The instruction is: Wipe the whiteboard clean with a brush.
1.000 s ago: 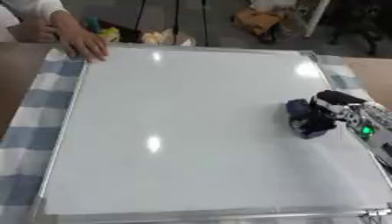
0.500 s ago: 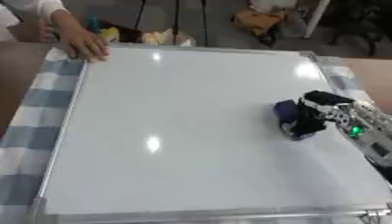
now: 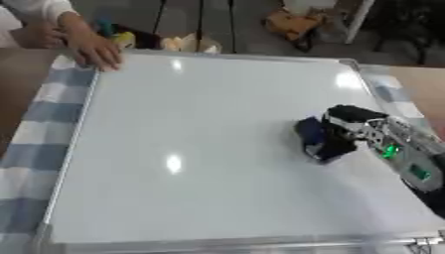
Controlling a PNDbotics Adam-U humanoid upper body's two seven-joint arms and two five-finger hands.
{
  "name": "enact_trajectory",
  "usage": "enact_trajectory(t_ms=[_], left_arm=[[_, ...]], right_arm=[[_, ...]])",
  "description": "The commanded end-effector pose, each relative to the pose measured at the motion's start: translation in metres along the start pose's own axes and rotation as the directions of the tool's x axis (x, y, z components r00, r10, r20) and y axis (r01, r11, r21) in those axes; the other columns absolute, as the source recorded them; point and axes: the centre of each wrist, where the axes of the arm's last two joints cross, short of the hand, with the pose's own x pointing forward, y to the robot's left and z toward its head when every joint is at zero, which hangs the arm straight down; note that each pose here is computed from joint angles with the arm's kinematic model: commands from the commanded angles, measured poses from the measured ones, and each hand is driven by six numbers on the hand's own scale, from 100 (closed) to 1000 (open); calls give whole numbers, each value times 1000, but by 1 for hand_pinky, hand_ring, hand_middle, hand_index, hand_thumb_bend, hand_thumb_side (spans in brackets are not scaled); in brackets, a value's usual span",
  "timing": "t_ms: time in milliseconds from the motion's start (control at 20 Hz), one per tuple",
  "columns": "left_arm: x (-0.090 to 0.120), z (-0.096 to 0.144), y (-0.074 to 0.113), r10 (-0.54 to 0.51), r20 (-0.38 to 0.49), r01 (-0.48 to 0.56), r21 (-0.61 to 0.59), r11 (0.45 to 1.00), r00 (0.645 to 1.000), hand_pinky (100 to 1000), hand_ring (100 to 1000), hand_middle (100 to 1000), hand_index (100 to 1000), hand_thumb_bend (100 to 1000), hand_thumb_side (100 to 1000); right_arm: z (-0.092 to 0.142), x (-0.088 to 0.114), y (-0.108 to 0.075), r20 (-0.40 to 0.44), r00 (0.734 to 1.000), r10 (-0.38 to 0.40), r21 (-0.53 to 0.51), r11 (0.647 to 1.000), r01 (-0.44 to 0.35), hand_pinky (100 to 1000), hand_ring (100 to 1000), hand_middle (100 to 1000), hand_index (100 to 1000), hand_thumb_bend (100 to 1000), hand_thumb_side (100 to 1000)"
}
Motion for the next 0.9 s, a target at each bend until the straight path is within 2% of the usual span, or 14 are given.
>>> enact_trajectory(t_ms=[50, 450, 500, 900], left_arm=[[5, -6, -1, 0, 25, 0, -16, 1000, 1000, 373, 711, 616, 583, 126, 921], [5, -7, -1, 2, 28, -1, -17, 1000, 1000, 374, 711, 616, 583, 124, 918], [5, -7, -1, 2, 28, -2, -18, 1000, 1000, 374, 711, 616, 584, 125, 919], [5, -8, -1, 3, 31, -2, -18, 1000, 1000, 374, 711, 616, 584, 125, 919]], right_arm=[[5, 16, -3, 56, 997, 43, -11, 999, -42, 639, 646, 371, 353, 100, 565], [10, 33, -5, 119, 991, 59, -10, 998, -58, 621, 632, 355, 343, 100, 576], [11, 35, -5, 130, 990, 59, -16, 998, -58, 615, 628, 352, 340, 100, 555], [27, 54, -14, 215, 975, 53, -72, 997, -38, 593, 616, 342, 332, 100, 553]])
